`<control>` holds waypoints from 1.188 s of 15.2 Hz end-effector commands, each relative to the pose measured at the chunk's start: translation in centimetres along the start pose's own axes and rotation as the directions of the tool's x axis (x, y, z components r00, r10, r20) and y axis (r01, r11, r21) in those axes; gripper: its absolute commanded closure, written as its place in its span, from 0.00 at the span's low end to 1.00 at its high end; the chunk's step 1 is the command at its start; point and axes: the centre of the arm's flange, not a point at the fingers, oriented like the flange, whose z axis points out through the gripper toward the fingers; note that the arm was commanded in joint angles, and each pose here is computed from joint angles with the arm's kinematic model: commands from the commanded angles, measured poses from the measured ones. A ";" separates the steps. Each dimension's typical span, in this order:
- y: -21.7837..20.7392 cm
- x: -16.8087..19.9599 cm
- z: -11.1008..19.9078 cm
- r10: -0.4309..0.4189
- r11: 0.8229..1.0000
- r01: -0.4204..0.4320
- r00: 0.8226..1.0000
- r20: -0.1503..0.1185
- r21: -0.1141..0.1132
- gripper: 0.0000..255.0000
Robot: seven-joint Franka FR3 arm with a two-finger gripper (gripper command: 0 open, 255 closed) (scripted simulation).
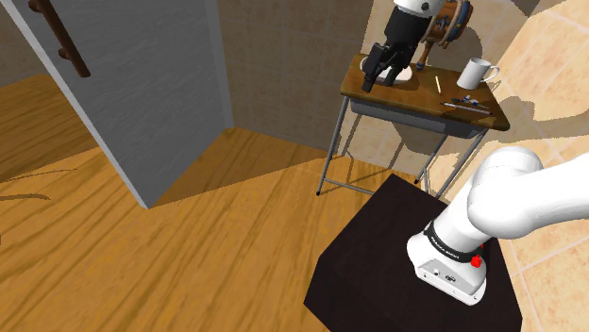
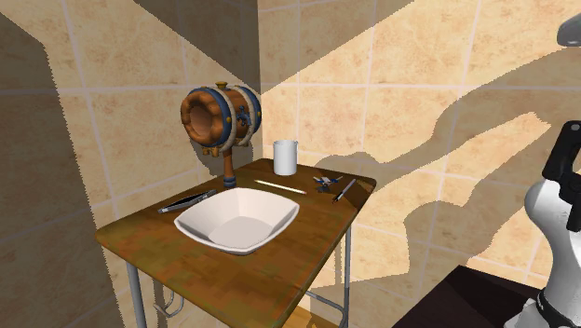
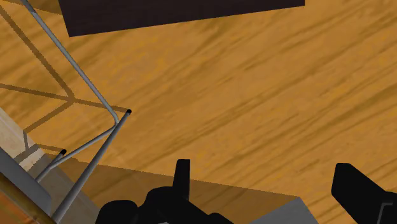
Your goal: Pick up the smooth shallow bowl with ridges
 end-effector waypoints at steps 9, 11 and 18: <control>8.0 2.6 3.2 -0.142 0.984 0.142 0.990 -0.001 -0.105 0.00; 10.0 3.4 3.9 -0.178 0.976 0.176 0.984 0.002 -0.131 0.00; 16.9 6.9 5.8 -0.298 0.930 0.294 0.954 0.016 -0.221 0.00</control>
